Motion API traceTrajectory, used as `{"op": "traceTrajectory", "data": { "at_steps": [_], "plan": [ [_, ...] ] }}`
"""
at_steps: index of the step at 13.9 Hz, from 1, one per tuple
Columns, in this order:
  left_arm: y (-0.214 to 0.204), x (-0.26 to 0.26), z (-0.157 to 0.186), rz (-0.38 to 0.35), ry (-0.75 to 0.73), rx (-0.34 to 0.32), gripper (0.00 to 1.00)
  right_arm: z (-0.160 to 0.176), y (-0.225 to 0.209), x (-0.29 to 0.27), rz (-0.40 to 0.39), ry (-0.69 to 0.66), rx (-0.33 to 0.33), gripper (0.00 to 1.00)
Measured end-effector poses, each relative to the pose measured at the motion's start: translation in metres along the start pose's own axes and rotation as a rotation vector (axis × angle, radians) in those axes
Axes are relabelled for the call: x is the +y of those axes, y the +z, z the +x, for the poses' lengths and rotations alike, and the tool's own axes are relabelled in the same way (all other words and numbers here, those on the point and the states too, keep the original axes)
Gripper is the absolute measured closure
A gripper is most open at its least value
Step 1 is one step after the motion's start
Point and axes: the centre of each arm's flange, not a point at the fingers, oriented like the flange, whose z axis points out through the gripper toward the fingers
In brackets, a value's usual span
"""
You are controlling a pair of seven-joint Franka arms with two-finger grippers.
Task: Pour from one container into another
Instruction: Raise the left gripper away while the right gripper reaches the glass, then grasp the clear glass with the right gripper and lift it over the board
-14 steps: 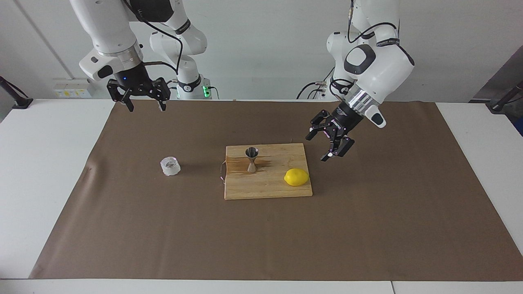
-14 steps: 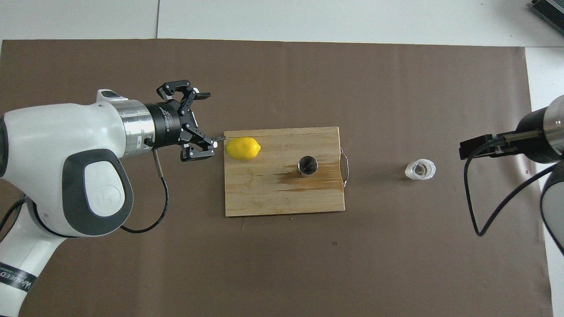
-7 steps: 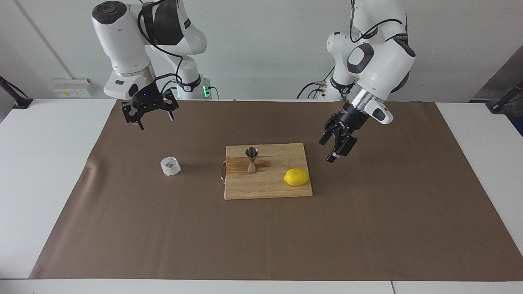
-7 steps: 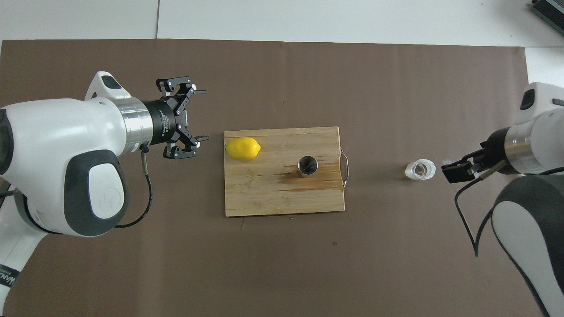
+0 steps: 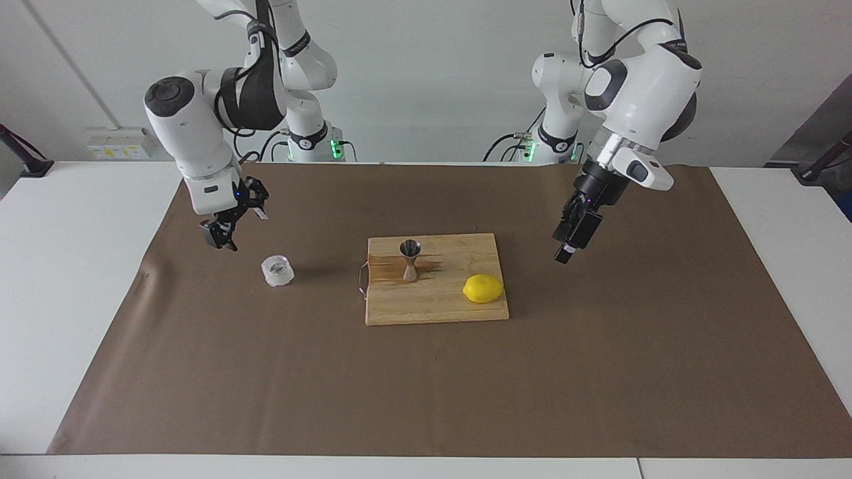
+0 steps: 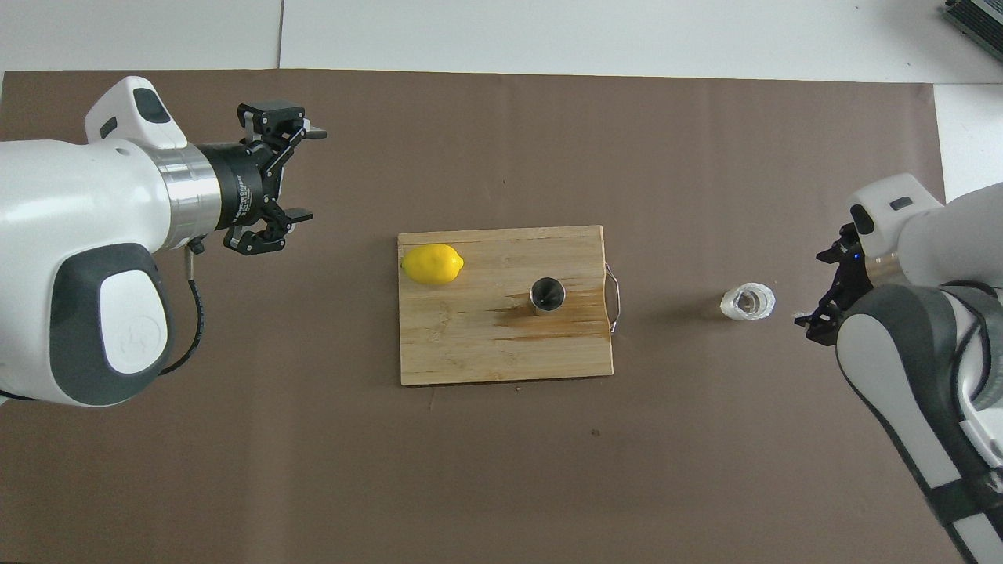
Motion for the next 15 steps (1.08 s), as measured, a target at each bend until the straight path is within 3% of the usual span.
{"op": "traceTrajectory", "data": {
  "at_steps": [3, 6, 10, 15],
  "plan": [
    [-0.012, 0.006, 0.011, 0.017, 0.140, 0.054, 0.00, -0.006, 0.046, 0.013, 0.007, -0.177, 0.003, 0.00],
    [-0.009, -0.002, 0.010, 0.135, 0.400, 0.074, 0.00, -0.006, 0.060, 0.014, -0.009, -0.293, 0.007, 0.00],
    [-0.010, -0.018, 0.025, 0.280, 0.676, 0.024, 0.00, -0.026, 0.083, 0.011, -0.015, -0.378, 0.044, 0.00],
    [-0.041, -0.042, 0.072, 0.393, 0.987, -0.075, 0.00, -0.023, 0.098, 0.013, -0.029, -0.455, 0.080, 0.00]
  ]
}}
